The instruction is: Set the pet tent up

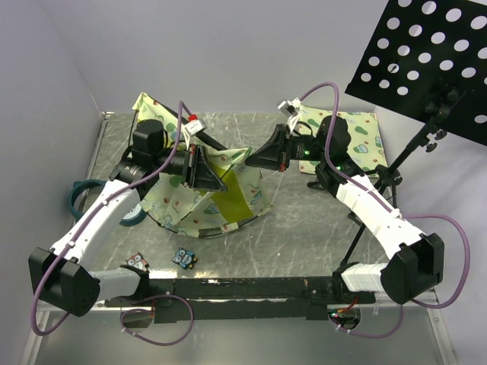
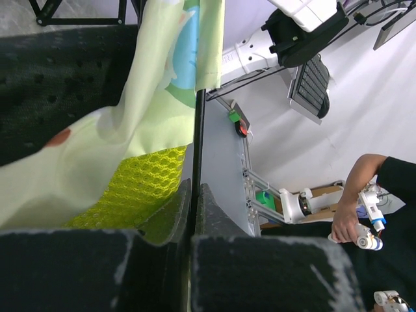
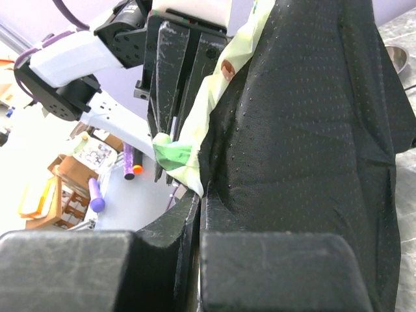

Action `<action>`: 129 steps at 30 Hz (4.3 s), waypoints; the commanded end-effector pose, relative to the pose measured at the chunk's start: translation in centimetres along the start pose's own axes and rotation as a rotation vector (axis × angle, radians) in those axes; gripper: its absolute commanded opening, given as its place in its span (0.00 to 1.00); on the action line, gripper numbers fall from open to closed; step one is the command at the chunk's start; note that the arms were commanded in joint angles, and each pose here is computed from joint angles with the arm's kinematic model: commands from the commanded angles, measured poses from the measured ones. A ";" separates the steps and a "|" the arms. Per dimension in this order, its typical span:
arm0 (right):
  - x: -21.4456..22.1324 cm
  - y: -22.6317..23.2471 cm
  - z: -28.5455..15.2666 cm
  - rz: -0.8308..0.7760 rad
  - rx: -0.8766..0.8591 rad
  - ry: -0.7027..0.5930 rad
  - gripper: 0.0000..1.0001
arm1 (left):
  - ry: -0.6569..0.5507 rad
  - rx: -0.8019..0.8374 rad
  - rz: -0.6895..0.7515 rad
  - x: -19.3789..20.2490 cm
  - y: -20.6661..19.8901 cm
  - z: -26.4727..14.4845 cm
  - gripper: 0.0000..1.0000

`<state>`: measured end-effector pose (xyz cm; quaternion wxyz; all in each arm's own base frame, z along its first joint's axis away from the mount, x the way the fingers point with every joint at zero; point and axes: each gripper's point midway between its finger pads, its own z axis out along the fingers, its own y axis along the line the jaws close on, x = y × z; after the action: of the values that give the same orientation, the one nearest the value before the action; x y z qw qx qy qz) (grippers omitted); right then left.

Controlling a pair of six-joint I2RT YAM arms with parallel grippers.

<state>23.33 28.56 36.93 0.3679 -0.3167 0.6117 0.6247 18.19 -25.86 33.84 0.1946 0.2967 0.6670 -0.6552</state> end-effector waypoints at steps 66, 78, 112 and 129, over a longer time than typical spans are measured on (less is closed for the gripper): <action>-5.4 -0.1 -1.5 -0.314 0.270 -0.085 0.54 | -0.101 -0.318 0.349 -7.0 4.3 1.5 0.01; -6.1 -2.0 -0.5 -0.103 0.301 -0.110 0.57 | -0.069 -0.368 0.387 -5.8 6.4 1.7 0.01; -1.9 -6.6 1.7 0.092 0.368 -0.103 0.00 | -0.096 -0.326 0.374 -7.1 6.5 3.8 0.01; 1.5 -5.5 2.9 0.063 0.281 -0.044 0.00 | -0.250 -0.195 0.301 -12.7 4.4 5.0 0.01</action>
<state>31.36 29.29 35.19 0.4632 -0.1693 0.6967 0.5210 29.41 -31.21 31.92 0.3484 0.2817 0.7107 -0.5423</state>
